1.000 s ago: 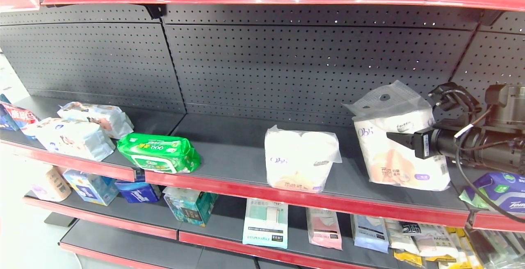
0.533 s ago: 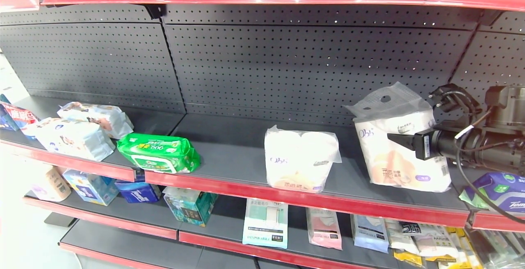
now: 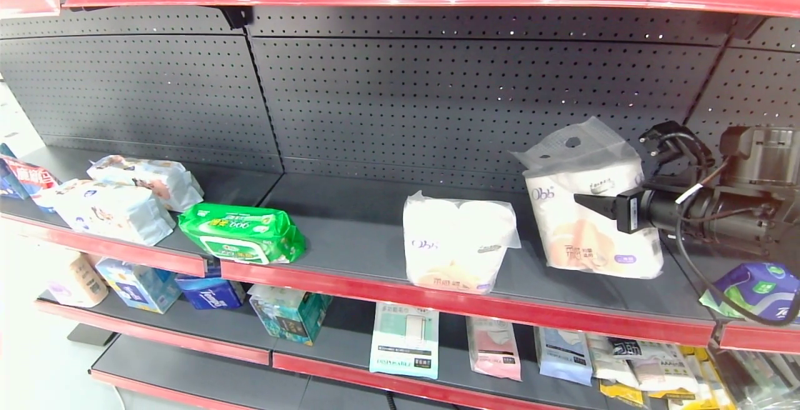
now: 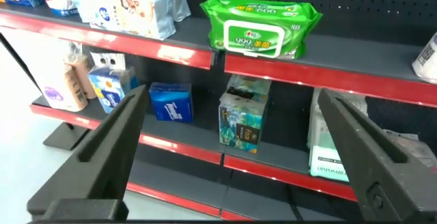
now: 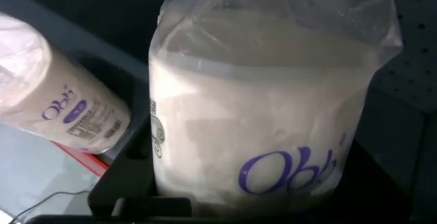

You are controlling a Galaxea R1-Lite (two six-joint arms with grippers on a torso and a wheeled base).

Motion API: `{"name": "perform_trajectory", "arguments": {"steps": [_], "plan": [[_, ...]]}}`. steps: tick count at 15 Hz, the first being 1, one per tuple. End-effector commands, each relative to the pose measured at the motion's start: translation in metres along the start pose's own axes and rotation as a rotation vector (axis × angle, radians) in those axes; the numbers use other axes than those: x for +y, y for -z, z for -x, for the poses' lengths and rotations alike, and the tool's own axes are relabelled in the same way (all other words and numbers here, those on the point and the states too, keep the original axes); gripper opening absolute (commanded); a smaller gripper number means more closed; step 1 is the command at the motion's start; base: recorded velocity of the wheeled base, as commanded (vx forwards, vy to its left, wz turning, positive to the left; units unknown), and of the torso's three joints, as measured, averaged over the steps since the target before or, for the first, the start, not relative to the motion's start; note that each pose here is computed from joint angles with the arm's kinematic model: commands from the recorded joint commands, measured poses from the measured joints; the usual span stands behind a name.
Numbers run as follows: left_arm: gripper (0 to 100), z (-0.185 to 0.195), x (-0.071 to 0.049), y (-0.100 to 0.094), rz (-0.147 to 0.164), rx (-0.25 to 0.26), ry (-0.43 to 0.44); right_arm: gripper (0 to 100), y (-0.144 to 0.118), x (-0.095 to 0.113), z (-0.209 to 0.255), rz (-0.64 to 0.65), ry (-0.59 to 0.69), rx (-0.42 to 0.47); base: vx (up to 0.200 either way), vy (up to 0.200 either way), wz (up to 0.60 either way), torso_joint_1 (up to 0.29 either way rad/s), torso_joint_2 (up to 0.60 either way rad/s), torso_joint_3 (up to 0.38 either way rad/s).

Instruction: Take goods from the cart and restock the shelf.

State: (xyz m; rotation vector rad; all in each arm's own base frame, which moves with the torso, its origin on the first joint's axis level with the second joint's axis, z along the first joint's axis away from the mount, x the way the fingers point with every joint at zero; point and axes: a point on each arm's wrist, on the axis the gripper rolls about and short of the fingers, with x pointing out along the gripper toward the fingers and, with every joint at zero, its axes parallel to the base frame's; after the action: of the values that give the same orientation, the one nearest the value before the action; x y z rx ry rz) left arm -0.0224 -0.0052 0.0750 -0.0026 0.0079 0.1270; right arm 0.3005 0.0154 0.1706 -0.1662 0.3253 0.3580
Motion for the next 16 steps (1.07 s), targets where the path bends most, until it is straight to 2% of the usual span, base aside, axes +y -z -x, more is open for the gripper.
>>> {"name": "perform_trajectory", "arguments": {"steps": [1, 5, 9, 12, 16], "plan": [[100, 0.000, 0.000, 0.000, 0.000, 0.000, 0.000, 0, 0.001, -0.004, -0.018, -0.005, -0.051, 0.002, 0.000, 0.000, 0.00, 0.000, 0.00, 0.000], [100, 0.000, 0.000, 0.000, 0.000, 0.000, 0.000, 0, -0.016, -0.020, -0.073, 0.029, -0.194, -0.130, 0.000, 0.000, 0.00, 0.000, 0.00, 0.000], [100, 0.000, 0.000, 0.000, 0.000, 0.000, 0.000, 0, -0.023, -0.015, -0.102, 0.051, -0.314, -0.182, 0.000, 0.000, 0.00, 0.000, 0.00, 0.000], [100, 0.000, 0.000, 0.000, 0.000, 0.000, 0.000, 0, -0.015, -0.014, -0.127, 0.079, -0.374, -0.242, 0.000, 0.000, 0.00, 0.000, 0.00, 0.000], [100, 0.000, 0.000, 0.000, 0.000, 0.000, 0.000, 0, 0.005, -0.005, -0.155, 0.105, -0.469, -0.273, 0.000, 0.000, 0.00, 0.000, 0.00, 0.000]]}}
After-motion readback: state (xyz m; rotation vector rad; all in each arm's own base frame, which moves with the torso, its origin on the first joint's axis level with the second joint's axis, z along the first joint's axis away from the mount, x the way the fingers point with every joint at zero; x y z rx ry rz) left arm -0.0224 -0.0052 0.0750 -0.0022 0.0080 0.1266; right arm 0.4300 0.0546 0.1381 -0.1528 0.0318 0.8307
